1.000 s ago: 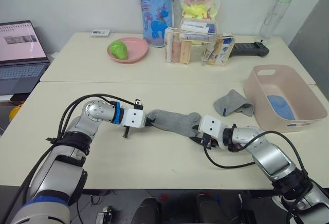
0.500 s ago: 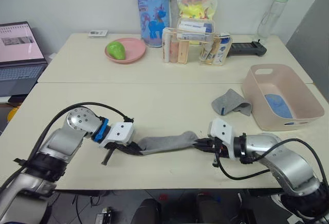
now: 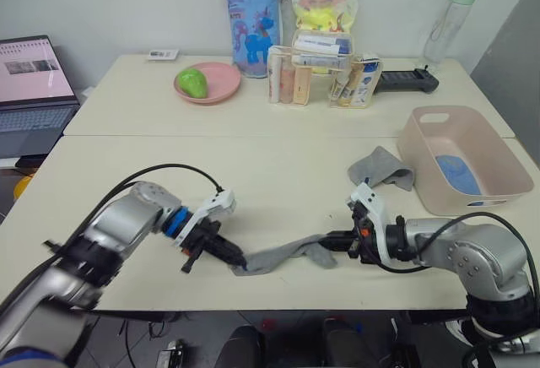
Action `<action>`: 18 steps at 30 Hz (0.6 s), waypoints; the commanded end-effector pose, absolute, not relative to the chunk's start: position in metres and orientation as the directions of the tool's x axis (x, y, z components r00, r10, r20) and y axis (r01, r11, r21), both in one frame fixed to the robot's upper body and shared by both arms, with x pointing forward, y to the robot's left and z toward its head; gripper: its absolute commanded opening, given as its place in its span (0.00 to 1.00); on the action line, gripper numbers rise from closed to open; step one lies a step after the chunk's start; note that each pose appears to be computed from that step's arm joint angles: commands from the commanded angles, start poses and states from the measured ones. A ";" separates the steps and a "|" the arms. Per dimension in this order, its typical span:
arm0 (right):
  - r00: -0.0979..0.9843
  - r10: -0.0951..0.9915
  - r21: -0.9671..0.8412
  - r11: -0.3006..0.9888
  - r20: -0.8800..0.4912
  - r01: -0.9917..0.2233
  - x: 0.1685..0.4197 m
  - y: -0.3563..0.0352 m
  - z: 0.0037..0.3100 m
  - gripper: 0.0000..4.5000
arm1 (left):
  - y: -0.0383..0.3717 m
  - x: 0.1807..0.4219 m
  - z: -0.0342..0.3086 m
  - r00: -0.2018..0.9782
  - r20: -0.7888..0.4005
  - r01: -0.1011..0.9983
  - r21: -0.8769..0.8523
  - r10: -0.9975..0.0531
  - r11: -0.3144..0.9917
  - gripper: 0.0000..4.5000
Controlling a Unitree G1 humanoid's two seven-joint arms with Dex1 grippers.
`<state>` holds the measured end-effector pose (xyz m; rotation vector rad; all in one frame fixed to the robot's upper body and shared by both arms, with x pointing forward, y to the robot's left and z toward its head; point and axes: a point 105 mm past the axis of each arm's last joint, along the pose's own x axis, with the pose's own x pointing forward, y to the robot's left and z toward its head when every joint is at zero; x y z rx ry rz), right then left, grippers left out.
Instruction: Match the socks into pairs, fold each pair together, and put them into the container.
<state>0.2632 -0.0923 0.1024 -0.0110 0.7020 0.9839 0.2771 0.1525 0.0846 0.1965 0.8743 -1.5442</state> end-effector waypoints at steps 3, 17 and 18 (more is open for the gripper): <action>0.416 0.730 0.179 0.584 -0.542 -0.792 0.291 -0.088 0.110 0.00 | 0.159 0.325 0.090 -0.055 -0.650 0.941 -0.288 -0.758 0.178 0.00; 0.470 0.737 -0.174 0.445 -0.487 -0.878 0.304 -0.104 0.135 0.57 | 0.160 0.367 0.126 0.170 -0.520 0.959 -0.107 -0.837 0.262 0.35; 0.469 0.747 -0.195 0.431 -0.470 -0.881 0.301 -0.107 0.137 0.65 | 0.161 0.366 0.131 0.181 -0.489 0.954 -0.126 -0.854 0.274 0.42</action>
